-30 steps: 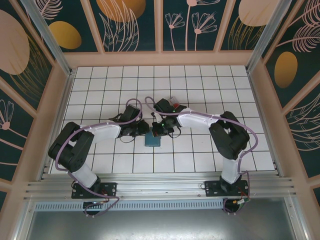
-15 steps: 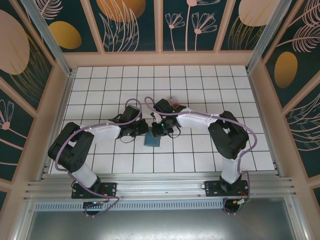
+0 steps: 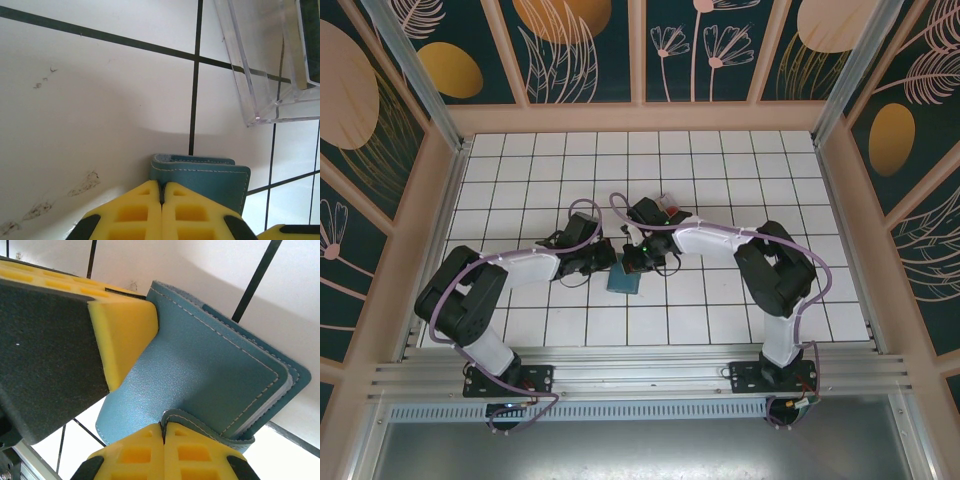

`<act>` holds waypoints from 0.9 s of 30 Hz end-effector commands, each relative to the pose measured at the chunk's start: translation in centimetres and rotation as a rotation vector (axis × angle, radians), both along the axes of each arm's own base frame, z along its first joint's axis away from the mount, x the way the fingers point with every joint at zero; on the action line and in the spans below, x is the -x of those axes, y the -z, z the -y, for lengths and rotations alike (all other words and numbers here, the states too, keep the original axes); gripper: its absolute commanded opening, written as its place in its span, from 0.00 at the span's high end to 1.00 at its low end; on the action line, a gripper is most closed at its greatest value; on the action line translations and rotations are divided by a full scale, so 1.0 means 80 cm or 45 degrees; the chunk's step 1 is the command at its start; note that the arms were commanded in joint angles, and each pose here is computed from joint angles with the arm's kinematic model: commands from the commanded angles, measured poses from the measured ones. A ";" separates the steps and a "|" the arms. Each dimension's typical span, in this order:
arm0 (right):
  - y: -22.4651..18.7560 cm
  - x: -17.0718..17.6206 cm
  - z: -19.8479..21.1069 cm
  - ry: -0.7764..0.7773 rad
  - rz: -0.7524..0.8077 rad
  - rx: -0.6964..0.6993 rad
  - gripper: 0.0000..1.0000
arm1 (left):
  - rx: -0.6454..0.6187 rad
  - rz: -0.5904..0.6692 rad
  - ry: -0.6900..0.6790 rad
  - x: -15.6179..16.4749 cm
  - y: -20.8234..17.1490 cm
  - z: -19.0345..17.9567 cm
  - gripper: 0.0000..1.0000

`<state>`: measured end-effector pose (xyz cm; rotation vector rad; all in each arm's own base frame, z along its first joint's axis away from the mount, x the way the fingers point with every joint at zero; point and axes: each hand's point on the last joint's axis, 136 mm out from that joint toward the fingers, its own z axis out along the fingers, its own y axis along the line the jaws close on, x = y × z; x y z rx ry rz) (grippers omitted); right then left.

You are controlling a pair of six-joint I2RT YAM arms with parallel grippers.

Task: Put the credit cards into the card holder

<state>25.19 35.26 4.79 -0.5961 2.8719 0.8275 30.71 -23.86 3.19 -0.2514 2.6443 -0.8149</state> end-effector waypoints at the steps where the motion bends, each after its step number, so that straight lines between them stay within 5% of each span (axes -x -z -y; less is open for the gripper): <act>1: 0.010 -0.007 -0.016 -0.005 0.009 -0.010 1.00 | 0.028 -0.062 0.016 0.021 0.009 0.004 0.98; 27: 0.073 0.015 -0.008 -0.053 -0.004 0.358 1.00 | 0.071 -0.066 -0.024 0.034 0.021 -0.001 1.00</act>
